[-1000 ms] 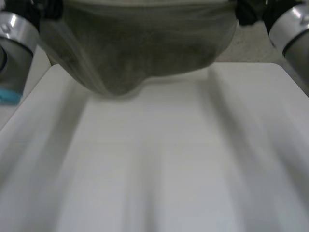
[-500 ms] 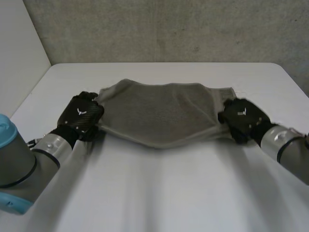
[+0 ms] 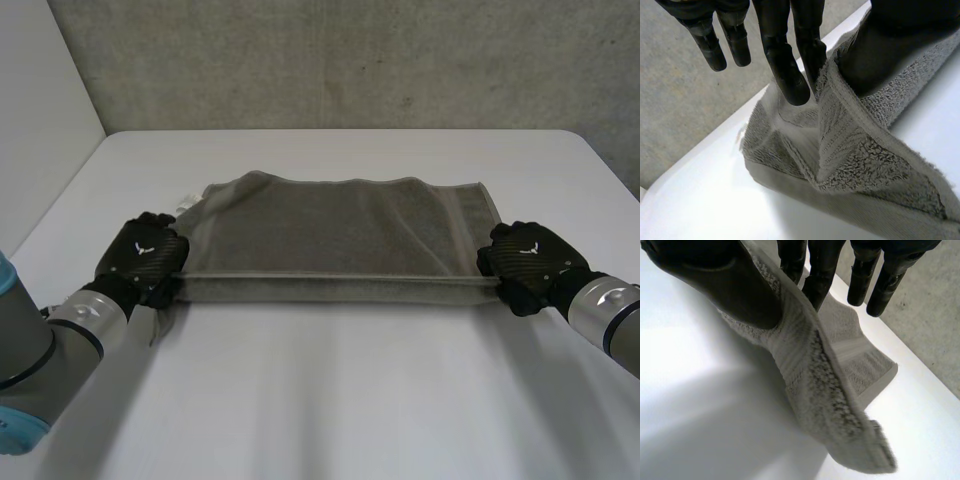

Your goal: Fold the towel.

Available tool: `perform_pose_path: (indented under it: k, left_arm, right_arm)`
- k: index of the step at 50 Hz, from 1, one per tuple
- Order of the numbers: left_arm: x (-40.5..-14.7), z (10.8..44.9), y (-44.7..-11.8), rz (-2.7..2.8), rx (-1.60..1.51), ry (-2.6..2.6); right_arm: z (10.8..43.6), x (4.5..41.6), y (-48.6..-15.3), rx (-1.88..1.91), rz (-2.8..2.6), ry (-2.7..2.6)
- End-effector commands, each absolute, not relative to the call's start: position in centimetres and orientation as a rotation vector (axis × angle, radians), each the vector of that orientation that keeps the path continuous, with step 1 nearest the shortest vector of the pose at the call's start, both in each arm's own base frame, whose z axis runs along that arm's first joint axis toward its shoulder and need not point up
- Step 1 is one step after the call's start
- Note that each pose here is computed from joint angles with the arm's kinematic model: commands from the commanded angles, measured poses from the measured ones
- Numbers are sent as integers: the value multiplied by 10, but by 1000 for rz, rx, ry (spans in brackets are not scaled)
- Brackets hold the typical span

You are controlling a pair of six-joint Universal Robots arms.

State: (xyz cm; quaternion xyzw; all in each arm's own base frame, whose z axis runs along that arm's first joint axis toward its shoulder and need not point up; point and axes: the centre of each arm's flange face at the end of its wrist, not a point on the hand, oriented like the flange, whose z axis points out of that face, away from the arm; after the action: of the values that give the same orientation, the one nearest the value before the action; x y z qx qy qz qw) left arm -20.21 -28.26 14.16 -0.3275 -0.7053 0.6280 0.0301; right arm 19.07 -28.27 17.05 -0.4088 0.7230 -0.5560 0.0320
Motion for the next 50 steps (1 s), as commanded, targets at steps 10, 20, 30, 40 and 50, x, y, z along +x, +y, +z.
perform_pose_path:
  k: [10, 20, 30, 40, 50]
  left_arm:
    - [-199, 130, -293, 1971, -961, -2263]
    - [-205, 133, -289, 2036, -949, -2257]
    - [-211, 149, -275, 2037, -988, -2184]
    - [-189, 230, -268, 2348, -894, -2016]
    - [-169, 256, -239, 2331, -940, -1973]
  right_arm:
    - [168, 170, -294, -1185, -1692, 2315]
    - [173, 163, -293, -1158, -1676, 2346]
    - [194, 164, -290, -1110, -1723, 2322]
    - [237, 166, -277, -1117, -1802, 2215]
    - [251, 155, -255, -1113, -1707, 2215]
